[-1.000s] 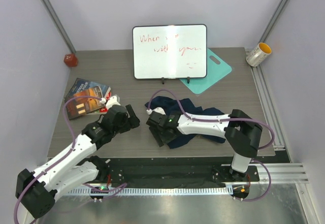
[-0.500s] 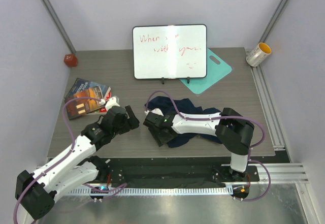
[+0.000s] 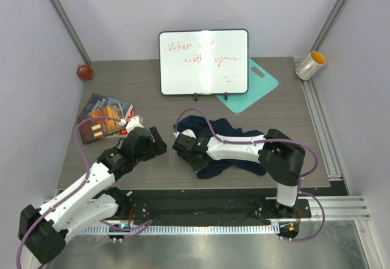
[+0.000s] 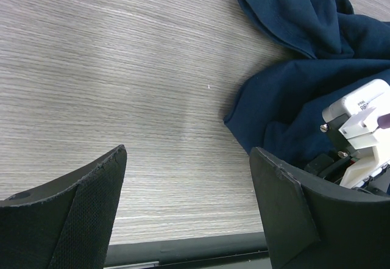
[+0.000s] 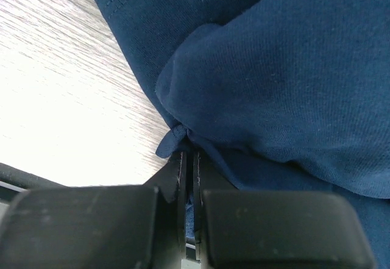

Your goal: Fold and stack the t-shirts

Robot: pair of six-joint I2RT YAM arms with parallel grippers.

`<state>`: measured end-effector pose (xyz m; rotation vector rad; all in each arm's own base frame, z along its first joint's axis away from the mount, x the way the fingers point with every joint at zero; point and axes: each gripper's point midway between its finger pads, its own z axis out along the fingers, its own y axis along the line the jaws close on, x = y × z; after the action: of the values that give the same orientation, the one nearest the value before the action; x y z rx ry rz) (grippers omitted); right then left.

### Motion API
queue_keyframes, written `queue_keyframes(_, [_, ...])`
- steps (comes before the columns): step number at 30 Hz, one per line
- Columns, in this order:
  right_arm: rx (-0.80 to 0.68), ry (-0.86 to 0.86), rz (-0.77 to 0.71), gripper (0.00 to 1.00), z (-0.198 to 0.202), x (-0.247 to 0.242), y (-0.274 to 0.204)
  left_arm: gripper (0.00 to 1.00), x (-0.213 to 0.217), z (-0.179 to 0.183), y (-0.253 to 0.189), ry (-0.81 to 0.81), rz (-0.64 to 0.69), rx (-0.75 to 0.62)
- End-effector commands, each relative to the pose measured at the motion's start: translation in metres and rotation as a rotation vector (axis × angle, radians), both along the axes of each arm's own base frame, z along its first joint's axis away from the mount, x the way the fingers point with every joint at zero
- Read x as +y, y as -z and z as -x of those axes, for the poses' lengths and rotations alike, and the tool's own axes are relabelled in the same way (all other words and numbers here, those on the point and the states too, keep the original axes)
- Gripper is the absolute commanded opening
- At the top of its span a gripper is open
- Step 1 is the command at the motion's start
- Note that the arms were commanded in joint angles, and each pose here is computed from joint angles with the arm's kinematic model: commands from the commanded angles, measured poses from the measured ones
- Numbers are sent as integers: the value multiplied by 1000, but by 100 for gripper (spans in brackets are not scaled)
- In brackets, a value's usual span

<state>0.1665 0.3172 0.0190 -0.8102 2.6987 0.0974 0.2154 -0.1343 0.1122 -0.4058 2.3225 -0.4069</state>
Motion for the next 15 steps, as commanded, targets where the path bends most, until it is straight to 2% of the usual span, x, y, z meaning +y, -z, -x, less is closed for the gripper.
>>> queue_keyframes(1, [56, 0, -39, 1, 13, 9, 20, 82, 7, -3, -4, -30, -8, -24])
queue_keyframes(5, [-10, 20, -68, 1, 4, 7, -3, 82, 6, -3, -4, -29, -7, -23])
queue_keyframes(15, [-253, 104, -200, 1, -33, -3, -121, 82, -1, -7, -1, -13, -3, -4])
